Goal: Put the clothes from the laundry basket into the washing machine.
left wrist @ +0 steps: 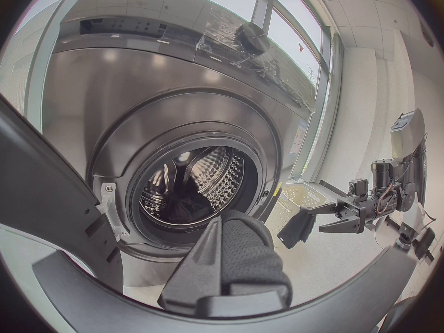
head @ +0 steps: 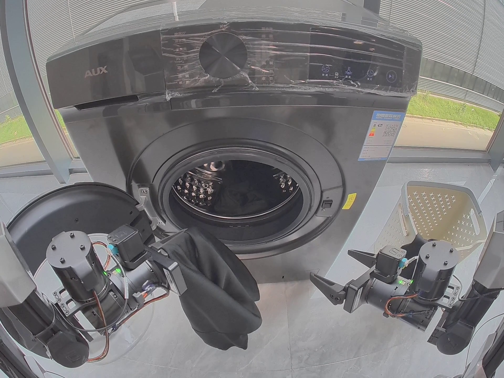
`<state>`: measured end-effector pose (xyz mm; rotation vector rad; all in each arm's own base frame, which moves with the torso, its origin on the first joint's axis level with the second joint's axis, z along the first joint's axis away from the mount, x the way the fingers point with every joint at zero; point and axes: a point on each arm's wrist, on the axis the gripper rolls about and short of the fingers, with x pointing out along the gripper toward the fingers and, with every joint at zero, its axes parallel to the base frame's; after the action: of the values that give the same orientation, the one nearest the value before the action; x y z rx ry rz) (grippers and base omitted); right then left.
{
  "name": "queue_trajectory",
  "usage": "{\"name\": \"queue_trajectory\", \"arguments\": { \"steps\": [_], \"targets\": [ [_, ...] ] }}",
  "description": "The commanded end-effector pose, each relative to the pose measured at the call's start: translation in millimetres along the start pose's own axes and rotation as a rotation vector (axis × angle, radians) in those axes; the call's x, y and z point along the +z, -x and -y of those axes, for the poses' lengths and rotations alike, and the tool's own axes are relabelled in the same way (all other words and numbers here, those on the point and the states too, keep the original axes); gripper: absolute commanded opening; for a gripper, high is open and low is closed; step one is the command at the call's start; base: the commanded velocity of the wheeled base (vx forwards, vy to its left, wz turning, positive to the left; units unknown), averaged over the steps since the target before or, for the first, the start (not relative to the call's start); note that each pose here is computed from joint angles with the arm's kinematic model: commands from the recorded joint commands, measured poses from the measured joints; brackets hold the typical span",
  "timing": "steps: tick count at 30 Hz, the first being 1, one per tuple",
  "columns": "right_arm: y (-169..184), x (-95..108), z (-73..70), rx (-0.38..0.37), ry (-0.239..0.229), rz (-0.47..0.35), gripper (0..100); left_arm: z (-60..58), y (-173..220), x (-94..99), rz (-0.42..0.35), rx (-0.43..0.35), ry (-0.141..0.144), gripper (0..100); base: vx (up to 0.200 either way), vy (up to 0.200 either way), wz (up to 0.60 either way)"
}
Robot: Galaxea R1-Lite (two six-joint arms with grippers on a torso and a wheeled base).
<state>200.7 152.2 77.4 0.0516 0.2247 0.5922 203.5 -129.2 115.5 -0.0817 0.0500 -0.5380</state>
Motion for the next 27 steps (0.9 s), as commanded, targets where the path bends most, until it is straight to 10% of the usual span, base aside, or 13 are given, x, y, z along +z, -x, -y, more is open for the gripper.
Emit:
{"name": "queue_trajectory", "arguments": {
  "steps": [1,27],
  "targets": [
    [0.1,-0.4,-0.5,0.002,0.000,-0.001,100,0.4,-0.1,-1.4,-0.006,-0.001,-0.001,0,0.000,0.000,0.00],
    [7.0,-9.1,-15.8,0.062,0.012,-0.049,100,11.7,-12.5,-27.7,-0.106,-0.002,-0.028,0,0.069,0.000,0.00]
  ]
}}
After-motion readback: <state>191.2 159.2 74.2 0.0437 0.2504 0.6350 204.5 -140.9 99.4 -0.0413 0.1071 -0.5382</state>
